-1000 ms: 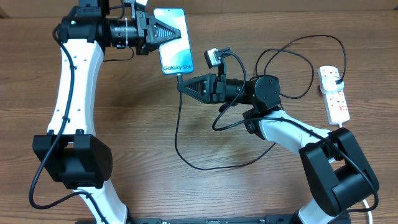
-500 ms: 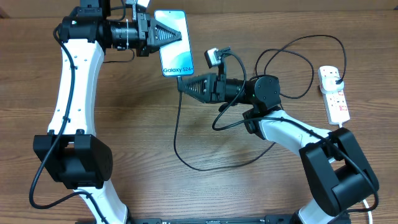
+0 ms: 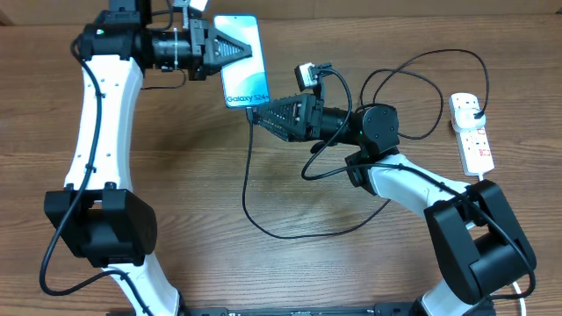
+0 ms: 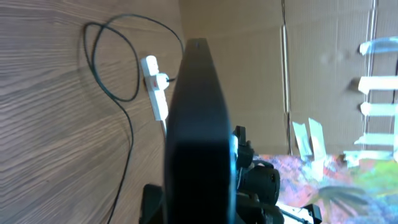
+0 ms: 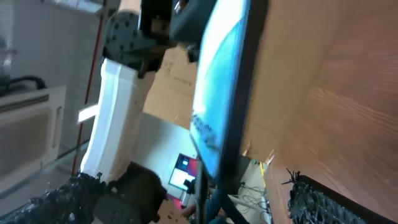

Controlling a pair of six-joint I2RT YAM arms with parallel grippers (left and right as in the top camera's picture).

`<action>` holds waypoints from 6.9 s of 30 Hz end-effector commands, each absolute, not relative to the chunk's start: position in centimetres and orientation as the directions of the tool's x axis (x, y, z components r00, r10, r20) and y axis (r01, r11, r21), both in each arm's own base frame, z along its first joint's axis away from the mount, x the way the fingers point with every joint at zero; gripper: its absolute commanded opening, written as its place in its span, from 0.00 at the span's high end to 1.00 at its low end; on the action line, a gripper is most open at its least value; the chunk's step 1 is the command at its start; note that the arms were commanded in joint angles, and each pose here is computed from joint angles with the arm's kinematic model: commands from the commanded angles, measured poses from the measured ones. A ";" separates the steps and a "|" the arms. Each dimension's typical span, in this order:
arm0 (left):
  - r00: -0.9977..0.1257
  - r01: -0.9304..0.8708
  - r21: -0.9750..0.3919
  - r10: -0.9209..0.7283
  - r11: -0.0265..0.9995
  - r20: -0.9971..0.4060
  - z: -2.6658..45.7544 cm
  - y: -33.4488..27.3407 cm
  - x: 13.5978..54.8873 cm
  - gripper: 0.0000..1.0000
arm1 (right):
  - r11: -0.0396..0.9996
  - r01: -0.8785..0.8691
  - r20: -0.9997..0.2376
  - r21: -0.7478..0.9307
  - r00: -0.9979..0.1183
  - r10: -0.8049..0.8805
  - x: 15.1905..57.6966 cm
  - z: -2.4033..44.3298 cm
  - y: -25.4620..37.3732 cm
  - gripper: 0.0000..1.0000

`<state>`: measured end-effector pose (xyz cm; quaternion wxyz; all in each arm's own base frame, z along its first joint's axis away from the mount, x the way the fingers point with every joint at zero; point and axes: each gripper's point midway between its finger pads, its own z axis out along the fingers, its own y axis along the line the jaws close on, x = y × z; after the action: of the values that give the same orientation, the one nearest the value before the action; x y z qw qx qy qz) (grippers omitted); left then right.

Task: Plug charger to phone and switch on socket
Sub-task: 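Open the right gripper and move it away toward the power strip, then lower the plugged-in phone toward the table with the left gripper, then lay the phone flat on the table and open the left gripper, then raise the left gripper up and away from the phone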

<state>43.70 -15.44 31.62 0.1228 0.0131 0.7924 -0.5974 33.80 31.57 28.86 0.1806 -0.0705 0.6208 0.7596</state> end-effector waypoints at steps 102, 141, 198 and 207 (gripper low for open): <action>-0.990 -0.127 -0.542 -0.069 0.831 0.125 1.0 -30.3 43.0 0.96 | 0.674 0.163 -0.344 0.720 -0.760 0.551 35.4 19.2 8.6 0.00; -0.990 -0.140 -0.395 -0.118 0.908 0.080 -0.5 -27.5 43.4 0.73 | 0.674 0.163 -0.344 0.720 -0.760 0.552 35.5 19.2 8.5 0.00; -0.977 -0.088 -0.194 -0.123 0.977 -0.174 12.7 -16.8 44.4 0.00 | 0.675 0.180 -0.329 0.715 -0.766 0.553 35.1 18.8 8.5 0.00; -0.936 -0.087 -0.167 -0.138 0.982 -0.323 21.8 -14.1 41.5 0.00 | 0.674 0.205 -0.299 0.709 -0.779 0.551 34.5 18.2 8.5 0.00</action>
<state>42.15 -15.31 19.07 0.1345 -0.0637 0.9846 -0.0916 34.50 8.68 17.48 0.2428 0.2206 0.8807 0.3418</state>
